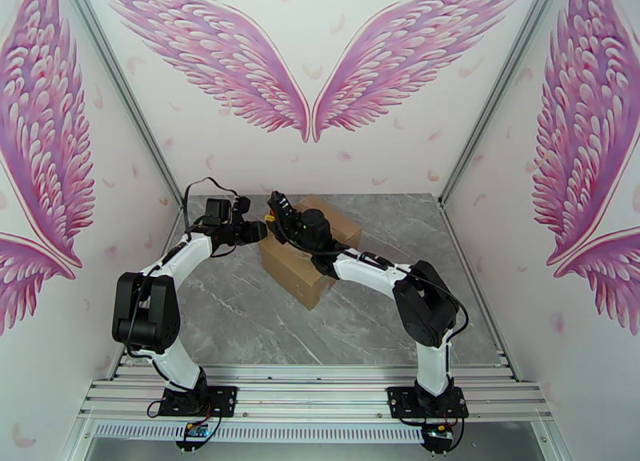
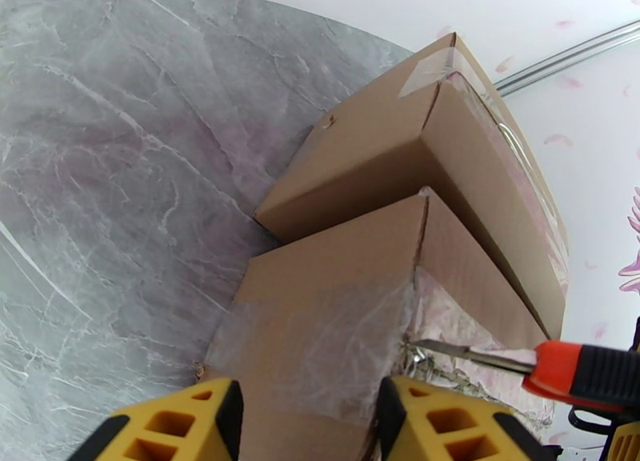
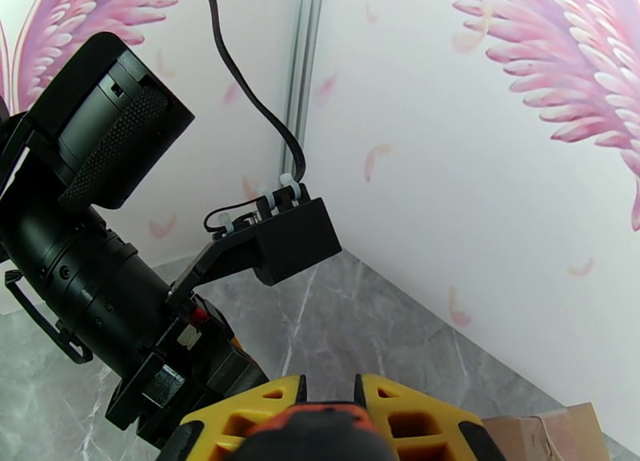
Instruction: Unpack the express box
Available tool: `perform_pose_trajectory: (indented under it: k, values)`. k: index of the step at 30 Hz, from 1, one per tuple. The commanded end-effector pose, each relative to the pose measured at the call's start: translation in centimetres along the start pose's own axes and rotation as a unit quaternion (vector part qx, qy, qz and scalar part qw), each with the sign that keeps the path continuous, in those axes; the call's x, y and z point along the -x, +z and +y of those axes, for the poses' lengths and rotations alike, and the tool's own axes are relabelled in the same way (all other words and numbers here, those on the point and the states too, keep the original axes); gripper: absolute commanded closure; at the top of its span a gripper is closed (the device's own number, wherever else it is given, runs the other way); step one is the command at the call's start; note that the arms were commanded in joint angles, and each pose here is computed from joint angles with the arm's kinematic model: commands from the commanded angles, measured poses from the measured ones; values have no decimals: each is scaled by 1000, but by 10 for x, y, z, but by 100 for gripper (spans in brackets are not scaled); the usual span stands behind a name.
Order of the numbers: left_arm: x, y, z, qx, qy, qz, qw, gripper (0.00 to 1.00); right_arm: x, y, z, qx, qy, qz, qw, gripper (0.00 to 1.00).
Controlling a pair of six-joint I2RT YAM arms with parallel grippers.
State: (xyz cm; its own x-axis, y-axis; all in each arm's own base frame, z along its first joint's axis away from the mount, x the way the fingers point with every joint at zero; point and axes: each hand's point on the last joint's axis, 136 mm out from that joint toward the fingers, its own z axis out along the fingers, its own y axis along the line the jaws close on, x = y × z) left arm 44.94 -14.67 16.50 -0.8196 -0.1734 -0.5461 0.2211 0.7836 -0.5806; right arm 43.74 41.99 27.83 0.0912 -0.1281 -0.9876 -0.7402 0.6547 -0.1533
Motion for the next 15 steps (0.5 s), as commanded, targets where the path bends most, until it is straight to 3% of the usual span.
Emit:
perform_pose_trajectory:
  k: [1, 15]
  values:
    - [-37, 13, 23, 39, -32, 53, 997, 51, 5, 4, -5, 0, 2, -13, 1000, 100]
    - [-37, 14, 24, 40, -33, 53, 997, 52, -11, 8, -4, -2, 10, 12, 1000, 100]
